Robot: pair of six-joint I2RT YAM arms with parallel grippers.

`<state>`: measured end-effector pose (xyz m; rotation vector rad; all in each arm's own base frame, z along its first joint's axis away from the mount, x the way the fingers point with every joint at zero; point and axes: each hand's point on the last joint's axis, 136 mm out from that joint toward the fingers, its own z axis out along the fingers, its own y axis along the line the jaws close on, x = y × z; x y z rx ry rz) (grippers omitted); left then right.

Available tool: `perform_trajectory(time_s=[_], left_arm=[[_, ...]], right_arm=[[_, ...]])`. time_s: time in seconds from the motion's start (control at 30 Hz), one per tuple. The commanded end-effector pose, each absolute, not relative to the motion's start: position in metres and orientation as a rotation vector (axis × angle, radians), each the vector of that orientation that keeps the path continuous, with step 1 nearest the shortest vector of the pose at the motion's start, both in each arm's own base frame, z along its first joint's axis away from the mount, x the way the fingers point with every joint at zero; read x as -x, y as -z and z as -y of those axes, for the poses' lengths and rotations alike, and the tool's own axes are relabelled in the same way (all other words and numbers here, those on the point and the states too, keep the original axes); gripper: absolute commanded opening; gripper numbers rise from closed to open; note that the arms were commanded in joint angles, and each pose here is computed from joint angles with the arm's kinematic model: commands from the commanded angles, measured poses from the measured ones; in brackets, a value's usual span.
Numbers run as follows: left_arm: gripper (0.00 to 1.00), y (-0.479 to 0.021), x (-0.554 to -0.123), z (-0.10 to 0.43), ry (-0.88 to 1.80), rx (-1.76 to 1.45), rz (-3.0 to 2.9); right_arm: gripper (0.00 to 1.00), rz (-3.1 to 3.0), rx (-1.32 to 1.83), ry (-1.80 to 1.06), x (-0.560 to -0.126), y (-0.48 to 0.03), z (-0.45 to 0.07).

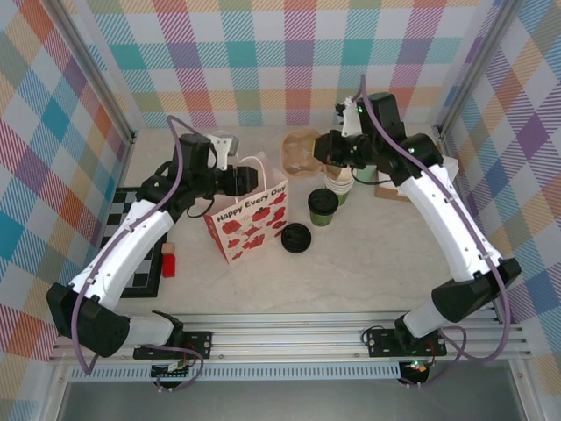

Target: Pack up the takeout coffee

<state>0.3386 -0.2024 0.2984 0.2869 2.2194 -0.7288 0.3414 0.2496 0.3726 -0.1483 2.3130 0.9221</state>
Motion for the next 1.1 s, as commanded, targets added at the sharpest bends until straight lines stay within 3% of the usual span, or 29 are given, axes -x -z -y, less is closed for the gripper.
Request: perform_trajectory(time_s=[0.0,0.3,0.63,1.07], left_arm=[[0.39,-0.331,-0.338,0.201,0.703,-0.391,-2.048],[0.13,-0.337,-0.317,0.207,0.662,-0.625,-1.945],[0.11,-0.335,-0.271,0.218,0.602,-0.932,-1.667],[0.11,-0.333,-0.279,0.216,0.570,-0.909,-1.697]], right_arm=[[0.00,-2.269,0.227,-0.985,-0.341,-0.393,-0.267],[0.00,-2.325,0.269,-1.107,-0.340,-0.399,-0.301],[0.00,-2.390,0.301,-1.456,-0.335,-0.402,-0.355],[0.00,-2.531,0.348,-1.564,-0.313,-0.372,-0.382]])
